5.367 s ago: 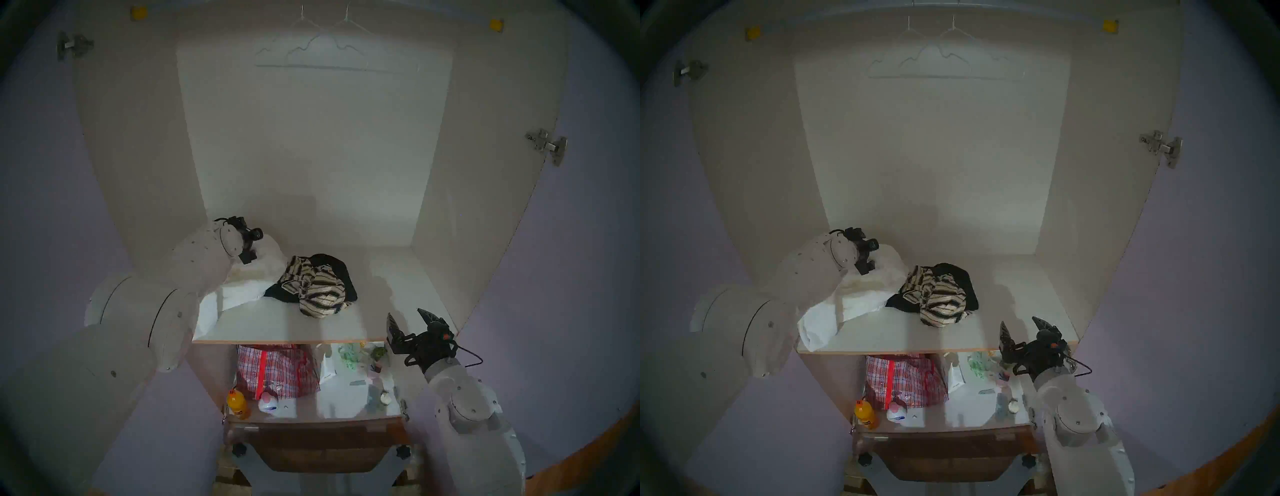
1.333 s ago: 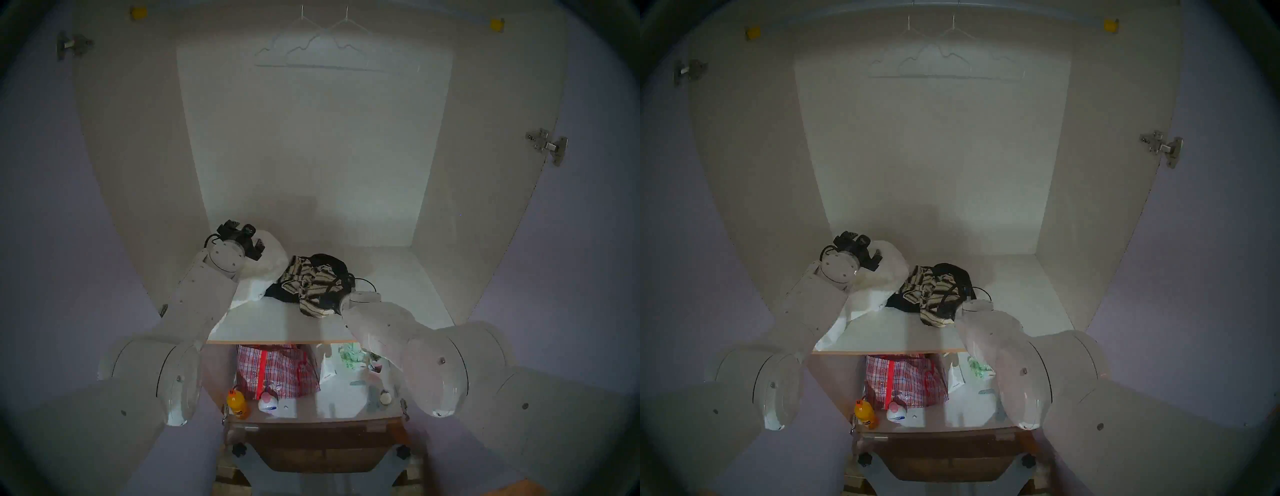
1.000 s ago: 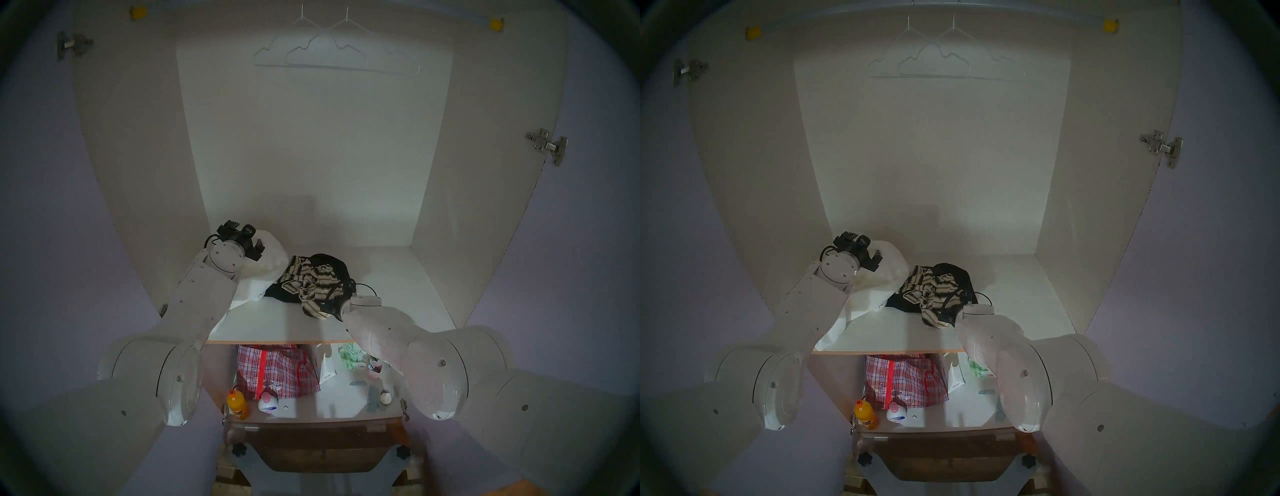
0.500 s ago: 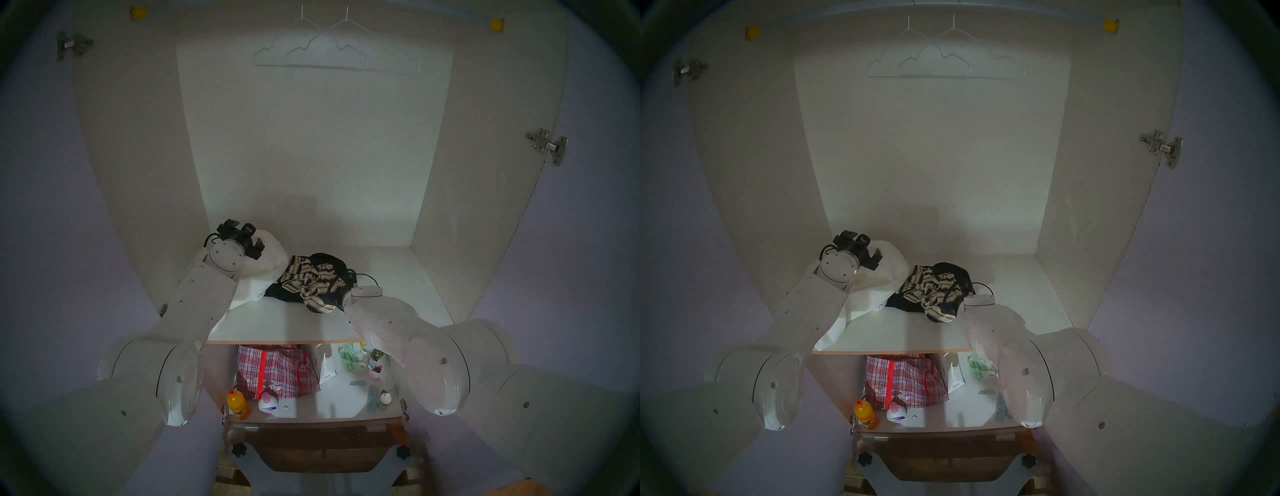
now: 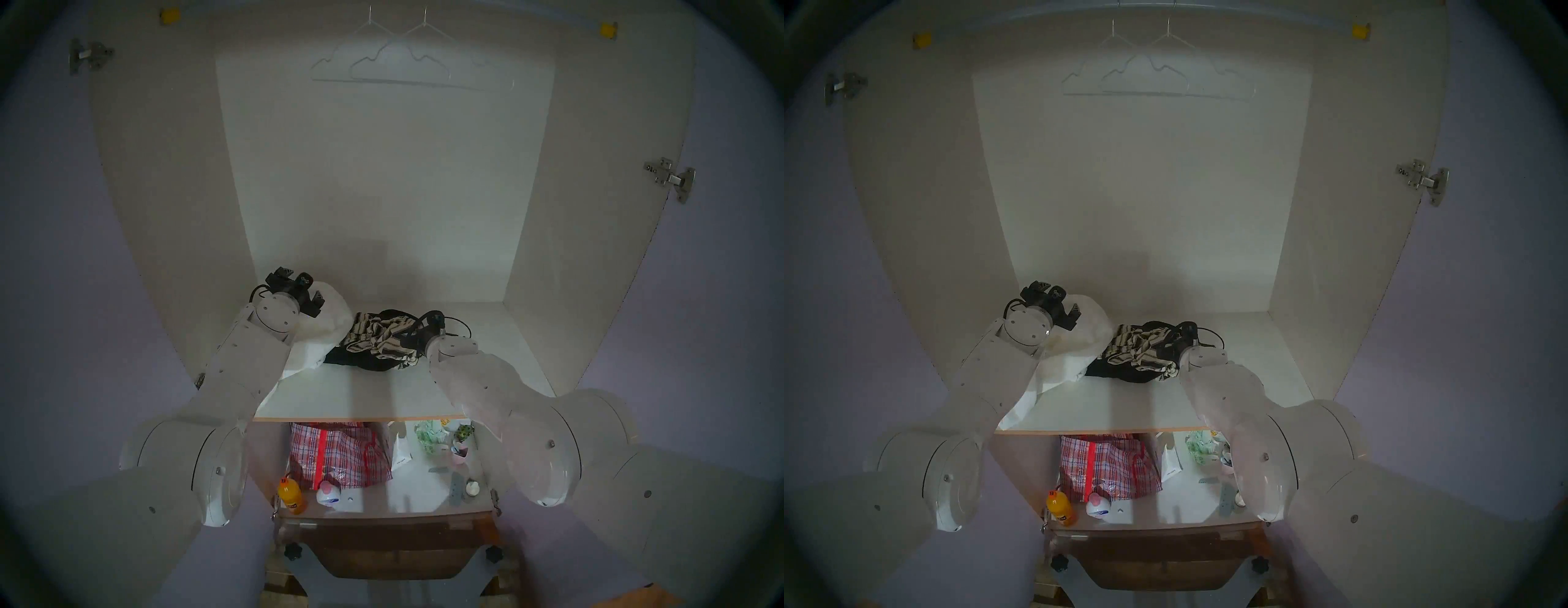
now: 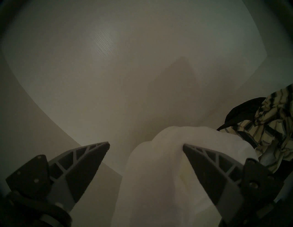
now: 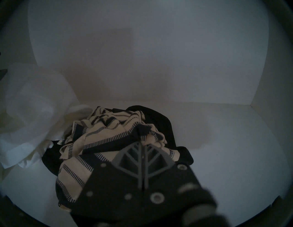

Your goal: Sort tops into two piles: light colors and dark colors

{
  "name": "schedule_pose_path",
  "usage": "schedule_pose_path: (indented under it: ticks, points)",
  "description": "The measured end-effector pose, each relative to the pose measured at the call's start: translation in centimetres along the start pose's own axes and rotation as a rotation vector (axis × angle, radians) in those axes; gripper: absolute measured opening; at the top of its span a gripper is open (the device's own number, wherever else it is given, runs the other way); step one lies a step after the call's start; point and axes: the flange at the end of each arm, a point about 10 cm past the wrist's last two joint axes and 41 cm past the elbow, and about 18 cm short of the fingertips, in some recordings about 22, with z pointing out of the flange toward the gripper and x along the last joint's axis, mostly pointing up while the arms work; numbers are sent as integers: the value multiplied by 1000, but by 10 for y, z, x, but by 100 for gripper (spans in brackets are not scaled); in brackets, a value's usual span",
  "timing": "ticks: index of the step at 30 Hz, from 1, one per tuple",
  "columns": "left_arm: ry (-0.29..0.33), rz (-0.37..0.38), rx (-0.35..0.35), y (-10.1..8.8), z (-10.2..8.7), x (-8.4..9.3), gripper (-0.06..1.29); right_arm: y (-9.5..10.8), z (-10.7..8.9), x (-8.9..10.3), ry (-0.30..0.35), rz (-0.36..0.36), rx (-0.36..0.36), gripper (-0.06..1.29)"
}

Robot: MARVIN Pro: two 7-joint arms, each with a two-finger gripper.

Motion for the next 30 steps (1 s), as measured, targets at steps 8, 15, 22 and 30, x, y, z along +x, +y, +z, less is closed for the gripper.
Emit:
schedule_pose_path:
  ticks: [8,15,22,30]
  points:
    - [1,0,0,0,0,0,124,7,-10,-56,-84,-9,43,-2]
    - [-5,-1,-3,1,0,-2,124,18,-11,-48,-49,-46,60,-2]
    - [-12,-2,-7,4,0,-5,124,38,-11,-34,-11,-80,53,-2]
    - [-22,-3,-13,6,0,-9,124,58,-13,-21,26,-133,51,-2]
